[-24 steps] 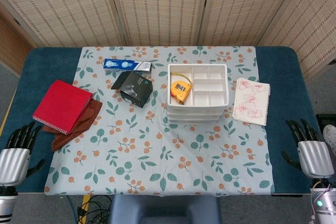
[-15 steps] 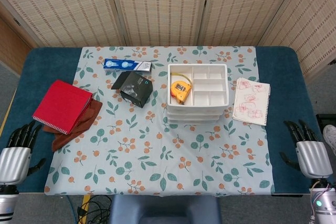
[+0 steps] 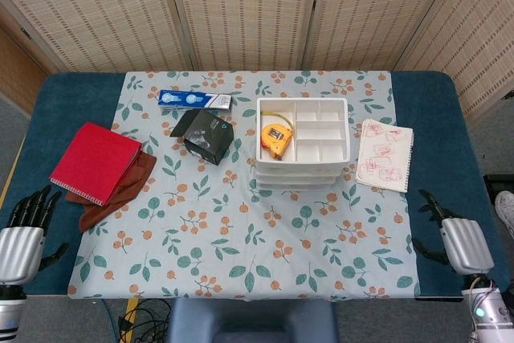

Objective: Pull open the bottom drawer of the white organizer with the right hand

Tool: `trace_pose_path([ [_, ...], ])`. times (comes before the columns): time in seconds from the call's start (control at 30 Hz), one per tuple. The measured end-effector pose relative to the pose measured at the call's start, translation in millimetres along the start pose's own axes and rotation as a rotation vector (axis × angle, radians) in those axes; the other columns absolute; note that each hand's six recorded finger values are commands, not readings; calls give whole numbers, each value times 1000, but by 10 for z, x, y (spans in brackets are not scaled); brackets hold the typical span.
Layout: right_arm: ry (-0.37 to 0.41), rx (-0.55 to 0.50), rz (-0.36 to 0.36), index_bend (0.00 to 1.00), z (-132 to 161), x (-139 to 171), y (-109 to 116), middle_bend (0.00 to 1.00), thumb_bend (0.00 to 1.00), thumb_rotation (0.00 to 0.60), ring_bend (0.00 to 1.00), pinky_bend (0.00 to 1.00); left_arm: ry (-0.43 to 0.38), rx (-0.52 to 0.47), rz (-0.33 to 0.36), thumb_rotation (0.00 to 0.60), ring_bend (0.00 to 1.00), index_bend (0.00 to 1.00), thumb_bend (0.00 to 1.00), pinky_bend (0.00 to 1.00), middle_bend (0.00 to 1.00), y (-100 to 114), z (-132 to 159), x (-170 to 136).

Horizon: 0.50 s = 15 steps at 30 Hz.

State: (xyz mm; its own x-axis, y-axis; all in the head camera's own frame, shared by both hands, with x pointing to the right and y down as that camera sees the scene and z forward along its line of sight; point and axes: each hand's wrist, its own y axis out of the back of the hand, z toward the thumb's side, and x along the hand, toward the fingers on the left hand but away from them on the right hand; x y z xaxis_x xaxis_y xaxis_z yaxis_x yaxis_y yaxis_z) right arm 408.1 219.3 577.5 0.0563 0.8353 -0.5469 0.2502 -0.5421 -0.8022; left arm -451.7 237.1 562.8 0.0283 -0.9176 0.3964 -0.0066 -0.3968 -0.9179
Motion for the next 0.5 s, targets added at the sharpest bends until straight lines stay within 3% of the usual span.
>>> trace_pose_path([
  [0.17, 12, -97, 114, 64, 139, -71, -169, 588, 328, 600, 756, 847, 5, -3, -6, 600, 47, 17, 185, 92, 9, -23, -38, -8],
  [0.3, 3, -224, 184, 64, 265, -147, -320, 800, 521, 600, 966, 993, 12, -4, -13, 600, 47, 48, 185, 92, 9, -38, -71, -7],
  [0.5, -24, -437, 296, 64, 445, -265, -577, 877, 701, 600, 1000, 1000, 14, -9, -22, 600, 47, 61, 184, 92, 9, -64, -97, -1],
])
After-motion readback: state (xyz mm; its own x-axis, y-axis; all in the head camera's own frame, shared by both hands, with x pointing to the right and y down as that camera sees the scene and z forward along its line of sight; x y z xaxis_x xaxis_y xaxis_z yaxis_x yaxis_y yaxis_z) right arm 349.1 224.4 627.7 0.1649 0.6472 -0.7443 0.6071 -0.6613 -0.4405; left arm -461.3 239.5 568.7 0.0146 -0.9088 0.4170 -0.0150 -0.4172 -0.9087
